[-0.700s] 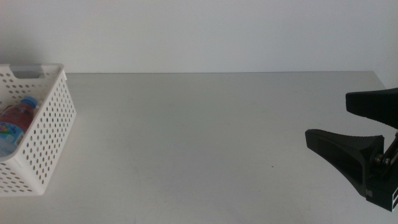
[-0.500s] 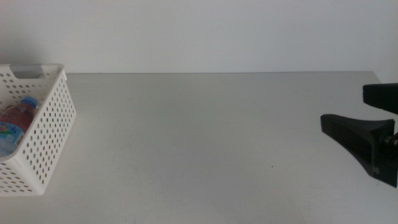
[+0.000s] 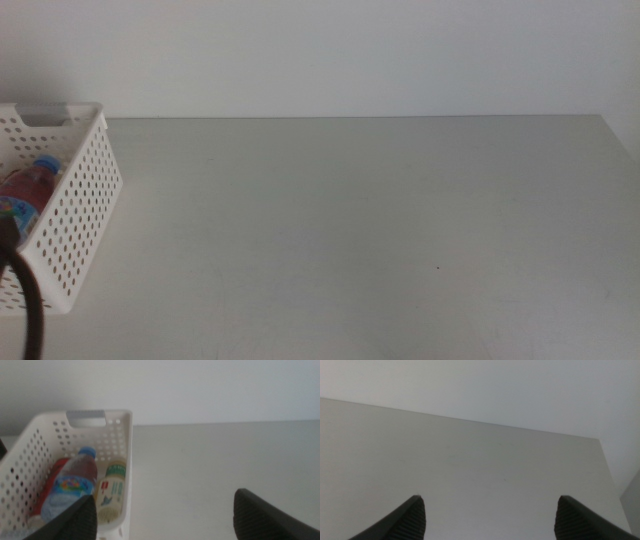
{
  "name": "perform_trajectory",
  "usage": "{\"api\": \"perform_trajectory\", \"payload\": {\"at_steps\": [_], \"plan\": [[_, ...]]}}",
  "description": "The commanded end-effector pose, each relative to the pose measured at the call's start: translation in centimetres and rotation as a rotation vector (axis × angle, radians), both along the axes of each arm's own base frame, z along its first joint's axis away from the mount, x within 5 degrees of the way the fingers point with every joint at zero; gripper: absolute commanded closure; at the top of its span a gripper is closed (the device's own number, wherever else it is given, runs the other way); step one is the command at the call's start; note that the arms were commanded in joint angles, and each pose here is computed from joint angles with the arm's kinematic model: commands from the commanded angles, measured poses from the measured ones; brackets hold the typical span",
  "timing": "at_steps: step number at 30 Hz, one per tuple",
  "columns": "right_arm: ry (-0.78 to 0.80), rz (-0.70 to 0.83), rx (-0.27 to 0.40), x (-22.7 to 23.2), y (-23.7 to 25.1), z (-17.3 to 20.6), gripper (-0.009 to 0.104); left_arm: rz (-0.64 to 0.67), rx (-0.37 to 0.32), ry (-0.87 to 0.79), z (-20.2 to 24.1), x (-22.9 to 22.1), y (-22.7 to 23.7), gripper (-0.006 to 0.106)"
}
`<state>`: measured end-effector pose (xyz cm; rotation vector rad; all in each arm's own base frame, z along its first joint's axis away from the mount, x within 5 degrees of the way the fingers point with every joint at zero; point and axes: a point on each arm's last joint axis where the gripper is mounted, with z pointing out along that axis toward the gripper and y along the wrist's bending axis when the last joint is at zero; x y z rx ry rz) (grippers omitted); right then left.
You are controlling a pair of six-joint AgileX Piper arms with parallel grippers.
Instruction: Use arms to grab the bottles and put them into the dustbin to the left of the table.
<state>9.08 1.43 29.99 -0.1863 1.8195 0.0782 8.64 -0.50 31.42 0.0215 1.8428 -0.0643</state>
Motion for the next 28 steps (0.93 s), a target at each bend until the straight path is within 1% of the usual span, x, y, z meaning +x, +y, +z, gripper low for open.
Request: {"api": "perform_trajectory", "payload": {"at_steps": [1, 3, 8, 12, 15, 17, 21, 23, 28], "plan": [[-0.093, -0.05, 0.001, -1.0, -0.6, -1.2, 0.029, -0.005, -0.029, -0.075, -1.2, -0.7, 0.0, 0.007], [-0.098, -0.087, -0.01, -2.0, -0.9, -3.4, 0.029, -0.005, -0.029, -0.076, -3.3, -1.7, 0.0, 0.007], [-0.107, -0.165, -0.019, -3.4, -1.5, -7.5, 0.029, -0.009, -0.053, -0.086, -8.1, -3.3, 0.1, 0.007], [-0.118, -0.19, -0.036, -3.7, -1.6, -9.8, 0.029, -0.009, -0.055, -0.108, -10.7, -3.9, 0.1, 0.007], [-0.11, -0.191, -0.058, -3.7, -1.7, -11.4, 0.029, -0.008, -0.052, -0.066, -12.2, -3.6, 0.1, 0.007], [-0.082, -0.19, -0.06, -3.8, -1.7, -11.7, 0.029, -0.008, -0.051, -0.049, -12.8, -3.6, 0.1, 0.007], [-0.143, -0.192, -0.038, -3.7, -1.6, -11.1, 0.029, -0.007, -0.048, -0.023, -13.9, -3.5, 0.1, 0.007], [-0.16, -0.193, -0.03, -3.7, -1.6, -11.0, 0.029, -0.007, -0.047, -0.059, -13.7, -3.4, 0.1, 0.007], [-0.159, -0.193, -0.027, -3.7, -1.6, -11.0, 0.029, -0.007, -0.047, -0.054, -13.7, -3.4, 0.1, 0.007]]}}
